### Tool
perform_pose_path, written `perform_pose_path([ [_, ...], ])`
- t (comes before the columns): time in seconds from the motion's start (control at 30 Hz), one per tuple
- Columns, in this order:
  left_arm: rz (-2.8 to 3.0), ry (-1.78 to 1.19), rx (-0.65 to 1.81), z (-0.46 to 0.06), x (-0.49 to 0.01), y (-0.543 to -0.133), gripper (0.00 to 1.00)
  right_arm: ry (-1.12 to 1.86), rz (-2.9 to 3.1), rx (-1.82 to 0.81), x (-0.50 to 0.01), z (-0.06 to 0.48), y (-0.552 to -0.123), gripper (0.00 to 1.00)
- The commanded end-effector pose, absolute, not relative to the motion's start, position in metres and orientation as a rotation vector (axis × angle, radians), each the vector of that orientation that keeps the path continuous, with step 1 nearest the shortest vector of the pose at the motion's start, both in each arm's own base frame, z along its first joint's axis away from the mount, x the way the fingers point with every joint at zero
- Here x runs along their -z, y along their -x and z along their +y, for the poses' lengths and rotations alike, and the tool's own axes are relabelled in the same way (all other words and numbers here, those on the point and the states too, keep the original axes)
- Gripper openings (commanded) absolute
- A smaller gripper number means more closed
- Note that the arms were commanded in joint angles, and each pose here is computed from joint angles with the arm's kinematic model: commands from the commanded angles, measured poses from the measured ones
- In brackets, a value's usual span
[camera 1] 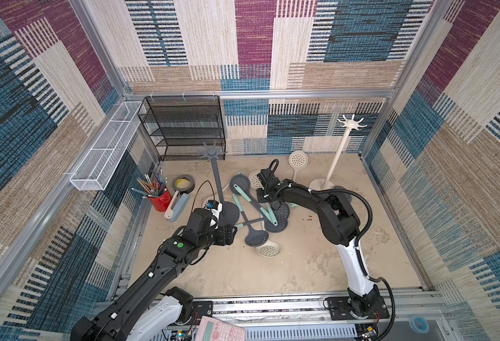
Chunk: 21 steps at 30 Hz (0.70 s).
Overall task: Hang the skimmer on the kitchen utensil rack
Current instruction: Pick up the skimmer from the center of the board.
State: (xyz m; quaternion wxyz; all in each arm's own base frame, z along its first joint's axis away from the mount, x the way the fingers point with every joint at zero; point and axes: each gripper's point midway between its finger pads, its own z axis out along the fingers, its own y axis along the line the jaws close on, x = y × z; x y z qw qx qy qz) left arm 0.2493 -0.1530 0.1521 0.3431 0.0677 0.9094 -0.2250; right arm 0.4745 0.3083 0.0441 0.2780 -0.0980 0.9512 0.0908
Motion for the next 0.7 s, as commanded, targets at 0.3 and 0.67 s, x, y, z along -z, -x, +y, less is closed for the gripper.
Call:
perform_pose_path([
  [0.3,2.288,-0.223,0.706,-0.169,-0.172,-0.246,0.80,0.155,2.374,-0.387,-0.145,0.314,-0.484,0.11],
  [0.67,2.181,-0.179,0.963,-0.195,-0.190,-0.238,0.78,-0.123,2.198,-0.846,-0.219,0.310,-0.434,0.12],
])
